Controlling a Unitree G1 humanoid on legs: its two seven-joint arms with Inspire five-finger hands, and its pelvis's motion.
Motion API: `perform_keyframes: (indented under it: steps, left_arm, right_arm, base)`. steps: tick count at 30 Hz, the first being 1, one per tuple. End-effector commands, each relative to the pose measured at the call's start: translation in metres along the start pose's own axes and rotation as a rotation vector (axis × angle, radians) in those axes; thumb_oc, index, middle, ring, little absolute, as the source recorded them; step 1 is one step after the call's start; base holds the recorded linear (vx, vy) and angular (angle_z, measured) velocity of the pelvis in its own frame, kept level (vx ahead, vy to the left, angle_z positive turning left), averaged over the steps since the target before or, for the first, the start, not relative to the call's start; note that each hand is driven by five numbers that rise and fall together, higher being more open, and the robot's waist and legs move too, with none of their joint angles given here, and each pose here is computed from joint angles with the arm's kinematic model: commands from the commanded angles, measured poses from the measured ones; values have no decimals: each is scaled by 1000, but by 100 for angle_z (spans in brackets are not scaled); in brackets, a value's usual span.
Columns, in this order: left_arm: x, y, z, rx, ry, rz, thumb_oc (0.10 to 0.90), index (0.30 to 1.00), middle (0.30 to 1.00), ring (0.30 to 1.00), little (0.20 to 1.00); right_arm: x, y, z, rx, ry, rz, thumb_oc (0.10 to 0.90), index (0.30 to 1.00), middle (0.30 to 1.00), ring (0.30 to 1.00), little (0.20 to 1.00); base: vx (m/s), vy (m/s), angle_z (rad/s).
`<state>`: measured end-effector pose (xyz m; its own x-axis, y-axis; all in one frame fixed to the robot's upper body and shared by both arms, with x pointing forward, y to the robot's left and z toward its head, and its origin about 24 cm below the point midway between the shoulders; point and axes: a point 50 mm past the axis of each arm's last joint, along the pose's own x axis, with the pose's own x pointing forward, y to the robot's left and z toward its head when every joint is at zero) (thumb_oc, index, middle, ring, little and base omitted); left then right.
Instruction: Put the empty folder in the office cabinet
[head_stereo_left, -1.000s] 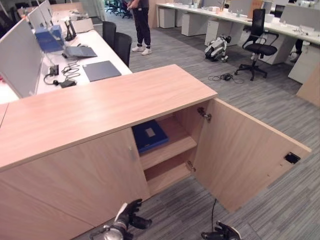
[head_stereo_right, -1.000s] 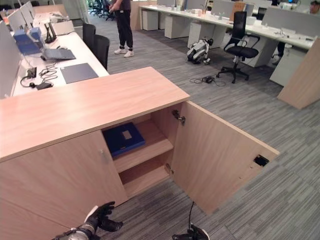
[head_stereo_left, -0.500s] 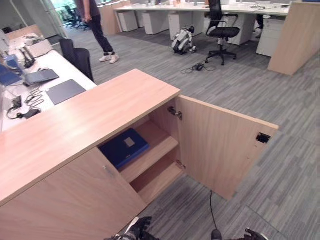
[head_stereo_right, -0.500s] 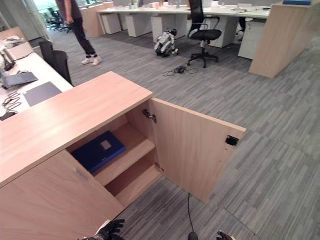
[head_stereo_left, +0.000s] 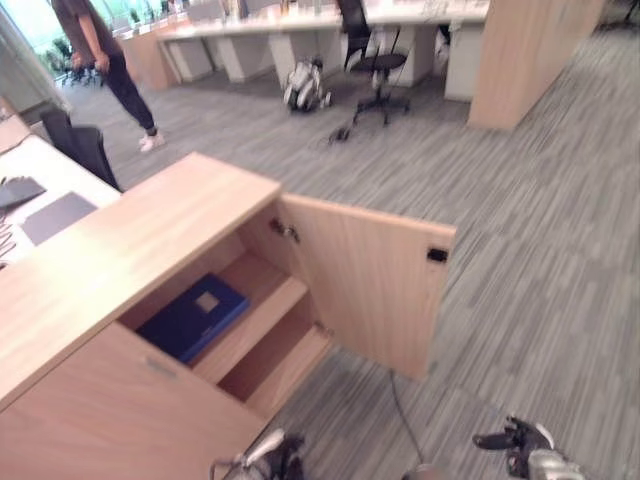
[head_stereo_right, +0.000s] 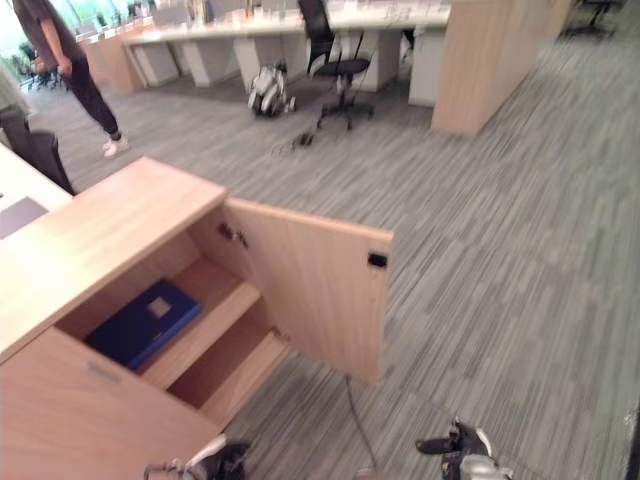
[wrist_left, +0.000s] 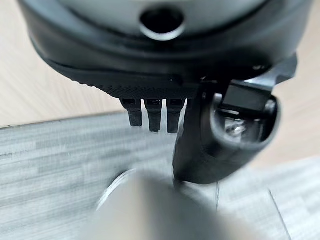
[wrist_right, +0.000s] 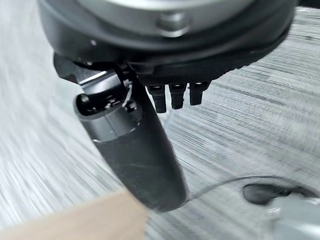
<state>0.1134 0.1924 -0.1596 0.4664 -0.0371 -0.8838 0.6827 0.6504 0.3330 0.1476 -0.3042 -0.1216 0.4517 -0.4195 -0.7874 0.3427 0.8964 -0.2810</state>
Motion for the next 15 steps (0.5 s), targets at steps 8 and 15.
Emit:
perform_keyframes:
  steps: [8,15]
  left_arm:
    - [-9,-35,-20,61,60,-96,800,900,900,900,900]
    - [-7,-32,-10,69,15,-91,800,900,900,900,900]
  right_arm:
    - [-9,-15,152,96,-450,-46,800,900,900,900,900]
    - [-47,-7,252,32,-733,-27,800,900,900,900,900]
  base:
    - [53,40,-9]
    - [20,41,1]
